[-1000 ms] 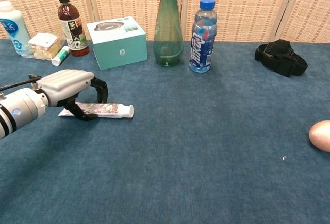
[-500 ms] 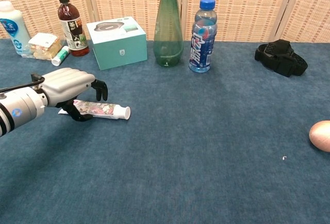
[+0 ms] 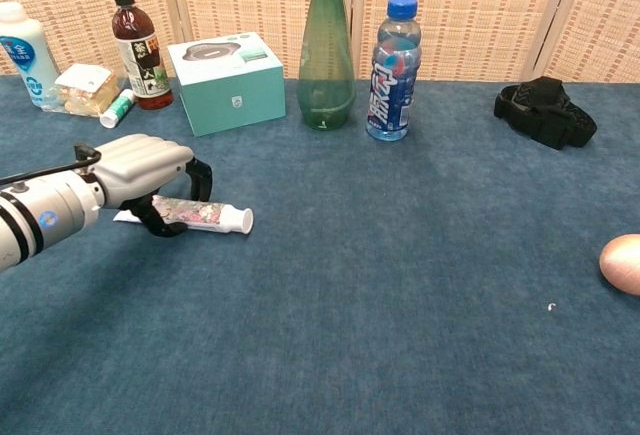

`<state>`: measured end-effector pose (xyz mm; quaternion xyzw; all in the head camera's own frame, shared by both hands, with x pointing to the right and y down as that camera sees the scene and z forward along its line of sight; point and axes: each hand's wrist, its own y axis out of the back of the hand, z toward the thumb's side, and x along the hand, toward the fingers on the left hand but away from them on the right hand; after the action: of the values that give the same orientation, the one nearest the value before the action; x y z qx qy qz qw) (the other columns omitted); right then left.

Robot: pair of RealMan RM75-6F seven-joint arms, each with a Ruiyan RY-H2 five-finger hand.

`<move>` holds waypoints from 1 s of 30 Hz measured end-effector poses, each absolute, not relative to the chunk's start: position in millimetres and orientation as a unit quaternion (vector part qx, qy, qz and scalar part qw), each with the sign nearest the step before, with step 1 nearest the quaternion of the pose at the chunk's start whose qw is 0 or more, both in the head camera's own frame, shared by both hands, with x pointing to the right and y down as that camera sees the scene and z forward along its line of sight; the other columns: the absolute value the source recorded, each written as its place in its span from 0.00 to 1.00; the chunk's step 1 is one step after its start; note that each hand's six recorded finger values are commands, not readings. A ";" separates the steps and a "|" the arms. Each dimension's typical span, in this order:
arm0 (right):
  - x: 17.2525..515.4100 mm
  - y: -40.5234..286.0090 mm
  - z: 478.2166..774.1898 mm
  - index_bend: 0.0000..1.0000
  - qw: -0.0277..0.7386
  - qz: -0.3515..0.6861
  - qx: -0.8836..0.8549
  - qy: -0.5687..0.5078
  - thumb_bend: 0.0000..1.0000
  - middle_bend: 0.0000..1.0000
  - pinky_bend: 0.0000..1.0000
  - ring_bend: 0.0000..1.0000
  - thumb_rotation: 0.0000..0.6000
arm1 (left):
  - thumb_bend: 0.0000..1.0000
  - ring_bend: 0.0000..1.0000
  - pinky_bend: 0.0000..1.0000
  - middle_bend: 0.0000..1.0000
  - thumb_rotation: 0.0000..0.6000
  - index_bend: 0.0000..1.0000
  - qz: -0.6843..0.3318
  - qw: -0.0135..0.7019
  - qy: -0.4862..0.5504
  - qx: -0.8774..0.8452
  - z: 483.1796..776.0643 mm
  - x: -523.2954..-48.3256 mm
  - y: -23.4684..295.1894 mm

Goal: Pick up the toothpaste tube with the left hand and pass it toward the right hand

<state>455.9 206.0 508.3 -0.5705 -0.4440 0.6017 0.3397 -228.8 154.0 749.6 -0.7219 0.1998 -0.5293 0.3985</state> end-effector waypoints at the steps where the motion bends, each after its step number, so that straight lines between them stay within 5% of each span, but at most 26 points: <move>1: 455.9 206.2 508.2 0.27 0.339 0.602 -0.571 -0.444 0.16 0.31 0.27 0.17 1.00 | 0.30 0.22 0.14 0.42 1.00 0.45 -0.529 0.398 0.201 -0.722 749.9 -228.6 153.8; 16: 448.9 201.9 507.2 0.27 0.347 0.588 -0.580 -0.445 0.16 0.33 0.27 0.17 1.00 | 0.39 0.35 0.19 0.57 1.00 0.53 -0.508 0.373 0.228 -0.742 747.3 -233.1 143.8; 30: 385.2 160.0 498.3 0.30 0.421 0.481 -0.659 -0.396 0.18 0.36 0.27 0.18 1.00 | 0.43 0.36 0.21 0.59 1.00 0.54 -0.396 0.211 0.336 -0.828 682.6 -239.5 118.1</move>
<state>385.2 160.0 498.3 -0.6592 -0.3960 0.4813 0.4207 -239.5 118.1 682.6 -0.8280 0.3362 -0.3960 0.2113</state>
